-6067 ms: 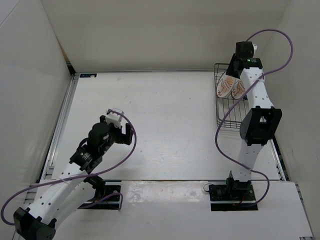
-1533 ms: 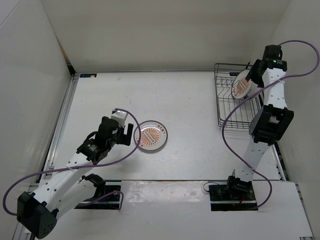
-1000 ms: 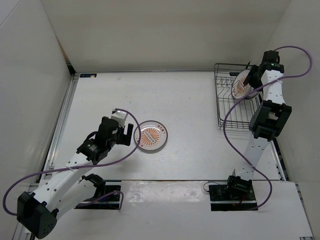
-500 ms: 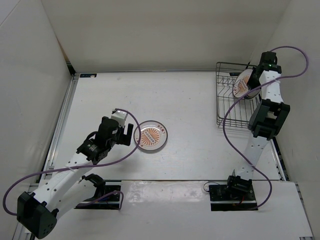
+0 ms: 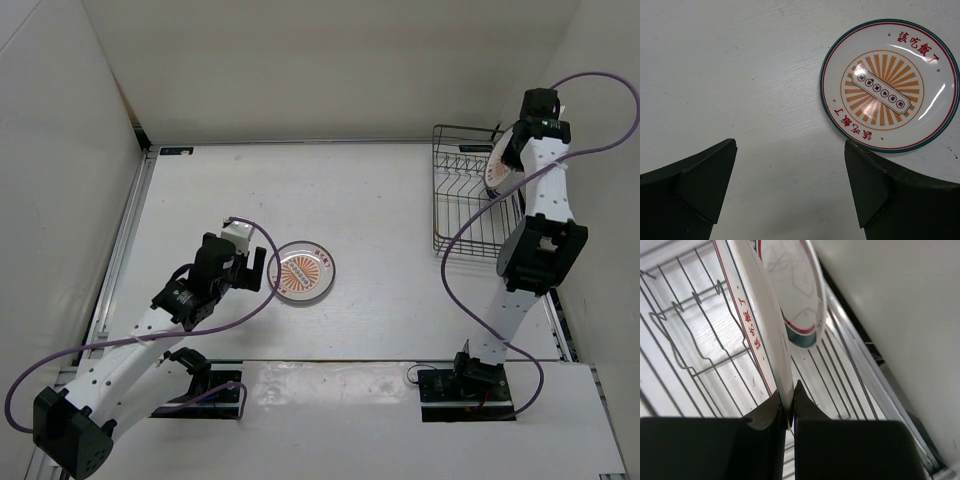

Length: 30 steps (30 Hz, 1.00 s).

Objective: Unload the plates from the dish rack

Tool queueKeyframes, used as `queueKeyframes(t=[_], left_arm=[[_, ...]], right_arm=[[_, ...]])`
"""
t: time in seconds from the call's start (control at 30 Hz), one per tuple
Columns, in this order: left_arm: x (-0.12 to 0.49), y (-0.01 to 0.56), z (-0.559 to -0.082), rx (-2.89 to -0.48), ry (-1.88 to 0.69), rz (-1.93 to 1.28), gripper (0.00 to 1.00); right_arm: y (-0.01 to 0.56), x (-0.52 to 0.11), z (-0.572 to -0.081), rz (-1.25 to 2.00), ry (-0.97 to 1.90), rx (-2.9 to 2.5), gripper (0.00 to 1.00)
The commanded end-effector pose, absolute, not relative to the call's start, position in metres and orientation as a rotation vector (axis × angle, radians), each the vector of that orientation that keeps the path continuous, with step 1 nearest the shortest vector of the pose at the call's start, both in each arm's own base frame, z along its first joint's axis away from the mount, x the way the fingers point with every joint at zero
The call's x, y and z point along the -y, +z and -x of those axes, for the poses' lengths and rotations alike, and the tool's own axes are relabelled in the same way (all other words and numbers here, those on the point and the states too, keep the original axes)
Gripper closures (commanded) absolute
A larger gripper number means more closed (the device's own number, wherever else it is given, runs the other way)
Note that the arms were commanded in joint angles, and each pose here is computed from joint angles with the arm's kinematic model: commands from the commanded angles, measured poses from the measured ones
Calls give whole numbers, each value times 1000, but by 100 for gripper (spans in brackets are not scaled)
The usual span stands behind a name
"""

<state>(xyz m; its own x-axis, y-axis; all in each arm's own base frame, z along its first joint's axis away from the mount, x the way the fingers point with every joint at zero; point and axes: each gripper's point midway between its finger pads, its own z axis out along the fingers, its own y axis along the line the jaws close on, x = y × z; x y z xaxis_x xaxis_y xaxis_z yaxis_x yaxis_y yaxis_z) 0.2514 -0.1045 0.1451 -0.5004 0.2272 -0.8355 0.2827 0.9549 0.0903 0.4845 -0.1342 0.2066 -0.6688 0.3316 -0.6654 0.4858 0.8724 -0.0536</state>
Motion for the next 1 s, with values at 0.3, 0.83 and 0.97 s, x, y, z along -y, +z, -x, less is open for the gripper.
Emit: queueKeyframes(t=[0.3,0.83,0.97], left_arm=[[110,164,-254,-2066,-112,-343,0],[110,161,-255,-2102,-99,-332,0],[109,157,-255,-2115,-90,-339,0]], right_arm=[[266,-42,-375,-543,352,-2018,100],[72,-142,-190,-275,758,-2533,100],[44,-135,-177,-349,725,-2591,100]])
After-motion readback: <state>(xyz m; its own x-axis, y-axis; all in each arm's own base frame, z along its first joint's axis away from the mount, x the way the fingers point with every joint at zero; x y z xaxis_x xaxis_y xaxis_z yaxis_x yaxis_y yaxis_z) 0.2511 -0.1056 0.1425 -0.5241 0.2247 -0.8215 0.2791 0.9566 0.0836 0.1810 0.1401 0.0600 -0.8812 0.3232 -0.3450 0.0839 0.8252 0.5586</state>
